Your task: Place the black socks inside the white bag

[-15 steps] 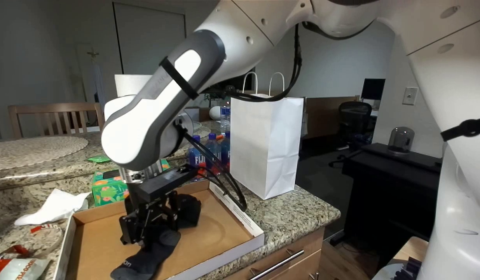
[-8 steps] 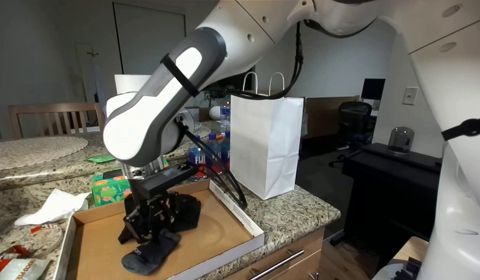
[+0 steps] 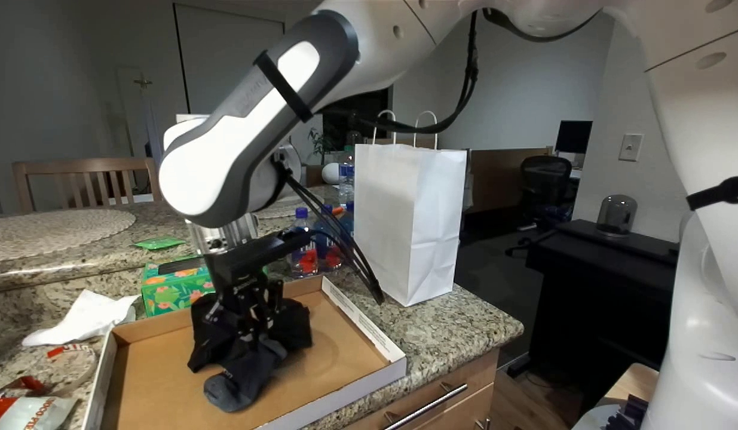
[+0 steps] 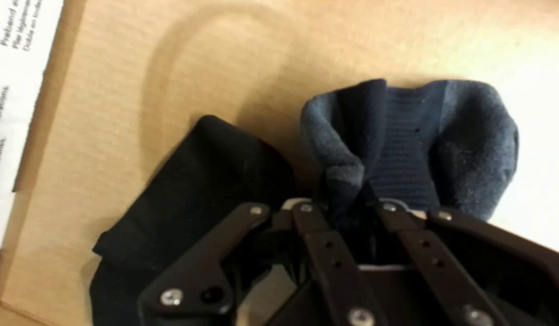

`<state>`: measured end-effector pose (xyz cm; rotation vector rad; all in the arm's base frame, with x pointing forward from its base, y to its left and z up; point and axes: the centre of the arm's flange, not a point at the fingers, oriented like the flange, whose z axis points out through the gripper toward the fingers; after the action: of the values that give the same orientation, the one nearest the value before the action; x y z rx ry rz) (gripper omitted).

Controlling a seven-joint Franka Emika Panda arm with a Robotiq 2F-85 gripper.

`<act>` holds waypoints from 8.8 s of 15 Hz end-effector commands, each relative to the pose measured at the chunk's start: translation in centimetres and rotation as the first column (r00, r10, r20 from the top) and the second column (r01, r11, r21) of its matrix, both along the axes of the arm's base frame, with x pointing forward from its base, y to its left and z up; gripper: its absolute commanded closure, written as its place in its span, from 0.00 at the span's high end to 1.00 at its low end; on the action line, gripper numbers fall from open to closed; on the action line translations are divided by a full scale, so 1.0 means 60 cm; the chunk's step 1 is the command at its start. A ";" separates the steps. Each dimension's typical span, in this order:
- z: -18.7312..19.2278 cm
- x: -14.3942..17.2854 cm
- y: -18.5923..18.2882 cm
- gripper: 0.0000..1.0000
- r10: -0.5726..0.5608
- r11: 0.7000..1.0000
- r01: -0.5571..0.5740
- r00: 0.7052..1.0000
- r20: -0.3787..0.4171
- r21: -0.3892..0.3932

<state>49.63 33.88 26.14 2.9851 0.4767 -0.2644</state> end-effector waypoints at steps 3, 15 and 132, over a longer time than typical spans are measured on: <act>0.182 -0.022 -0.035 0.09 0.013 1.000 -0.011 0.997 0.079 -0.023; 0.672 0.004 -0.304 0.08 -0.045 0.993 0.081 0.928 0.370 -0.082; 0.921 -0.004 -0.452 0.04 -0.305 0.951 0.227 0.794 0.526 0.208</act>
<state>49.37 11.14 80.08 3.0248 0.0320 0.6313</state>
